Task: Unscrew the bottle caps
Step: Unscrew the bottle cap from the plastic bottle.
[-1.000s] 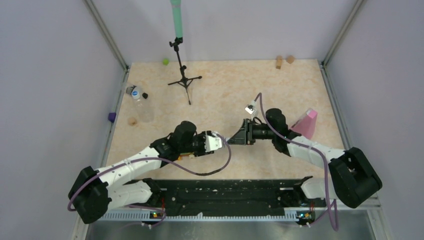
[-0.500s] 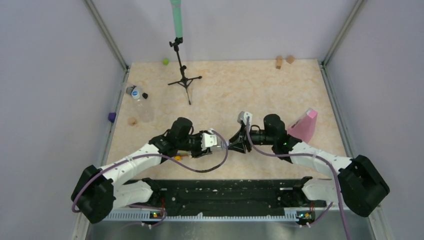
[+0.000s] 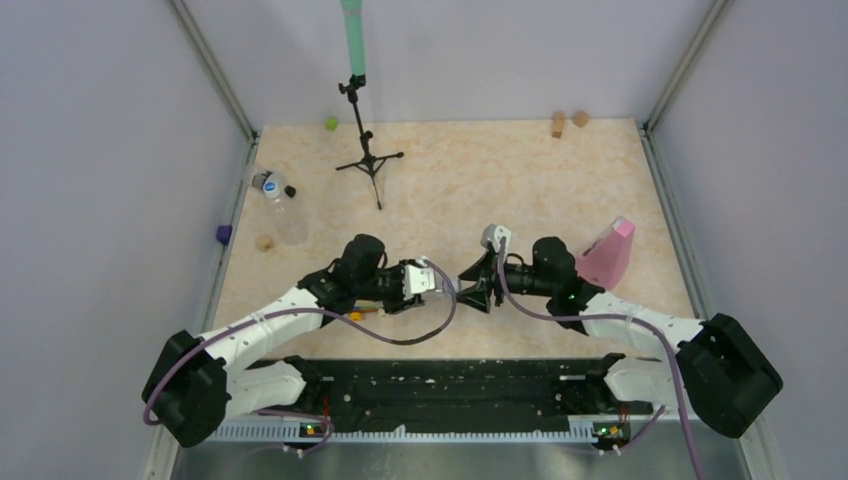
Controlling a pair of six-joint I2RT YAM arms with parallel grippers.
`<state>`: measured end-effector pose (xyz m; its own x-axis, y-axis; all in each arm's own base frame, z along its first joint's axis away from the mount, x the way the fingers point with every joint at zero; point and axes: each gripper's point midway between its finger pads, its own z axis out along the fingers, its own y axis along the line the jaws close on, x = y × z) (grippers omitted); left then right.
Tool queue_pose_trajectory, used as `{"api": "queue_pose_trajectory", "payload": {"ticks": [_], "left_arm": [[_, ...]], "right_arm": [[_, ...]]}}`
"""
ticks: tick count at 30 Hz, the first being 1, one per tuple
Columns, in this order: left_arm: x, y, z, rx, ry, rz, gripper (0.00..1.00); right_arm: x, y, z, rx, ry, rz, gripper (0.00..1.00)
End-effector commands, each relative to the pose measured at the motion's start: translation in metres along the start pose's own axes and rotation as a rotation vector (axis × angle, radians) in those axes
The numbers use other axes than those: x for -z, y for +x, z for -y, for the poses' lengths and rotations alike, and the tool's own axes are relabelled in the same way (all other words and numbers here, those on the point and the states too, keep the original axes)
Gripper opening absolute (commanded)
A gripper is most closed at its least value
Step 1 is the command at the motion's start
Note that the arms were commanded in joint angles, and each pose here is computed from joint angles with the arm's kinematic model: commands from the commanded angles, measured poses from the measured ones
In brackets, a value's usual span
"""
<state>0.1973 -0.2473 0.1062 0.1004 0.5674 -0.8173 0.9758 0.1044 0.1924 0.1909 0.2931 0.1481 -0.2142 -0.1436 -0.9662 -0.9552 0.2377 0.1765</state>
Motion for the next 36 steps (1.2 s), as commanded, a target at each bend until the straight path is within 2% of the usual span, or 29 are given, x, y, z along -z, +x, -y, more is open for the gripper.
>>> {"api": "queue_pose_trajectory", "payload": {"ticks": [1,5,9,11,14,16,17,19,20,25,29,32,36], "left_arm": [[0.005,-0.017,-0.019,-0.041,-0.096,0.045,0.13],[0.007,-0.015,-0.024,-0.048,-0.147,0.058,0.13],[0.007,-0.018,-0.029,-0.071,-0.194,0.104,0.13],[0.008,-0.02,-0.03,-0.067,-0.208,0.115,0.13],[0.012,-0.021,-0.036,-0.045,-0.247,0.114,0.13],[0.013,-0.02,-0.036,-0.05,-0.26,0.115,0.13],[0.015,-0.018,-0.036,-0.057,-0.266,0.113,0.13],[0.018,-0.015,-0.037,-0.065,-0.288,0.109,0.12],[0.02,-0.014,-0.037,-0.067,-0.301,0.108,0.12],[0.024,-0.01,-0.037,-0.085,-0.339,0.118,0.09],[0.024,-0.013,-0.04,-0.084,-0.345,0.129,0.08],[0.022,-0.014,-0.038,-0.084,-0.327,0.135,0.08],[0.021,-0.016,-0.034,-0.098,-0.304,0.142,0.08]], "right_arm": [[0.004,-0.014,-0.007,-0.124,0.024,0.083,0.59],[0.011,-0.016,-0.011,-0.177,0.043,0.101,0.6],[0.021,-0.021,-0.004,-0.294,0.146,0.126,0.69],[0.025,-0.026,-0.005,-0.335,0.164,0.141,0.69],[0.032,-0.035,-0.012,-0.391,0.156,0.19,0.7],[0.037,-0.043,-0.014,-0.434,0.161,0.231,0.74],[0.039,-0.043,-0.014,-0.459,0.172,0.235,0.76],[0.042,-0.041,-0.01,-0.516,0.221,0.225,0.94],[0.044,-0.039,-0.006,-0.545,0.259,0.208,0.97],[0.051,-0.029,0.005,-0.673,0.39,0.112,0.99],[0.058,-0.029,0.019,-0.771,0.505,0.142,0.99],[0.052,-0.039,0.015,-0.794,0.447,0.196,0.98],[0.046,-0.047,0.007,-0.865,0.375,0.231,0.92]]}}
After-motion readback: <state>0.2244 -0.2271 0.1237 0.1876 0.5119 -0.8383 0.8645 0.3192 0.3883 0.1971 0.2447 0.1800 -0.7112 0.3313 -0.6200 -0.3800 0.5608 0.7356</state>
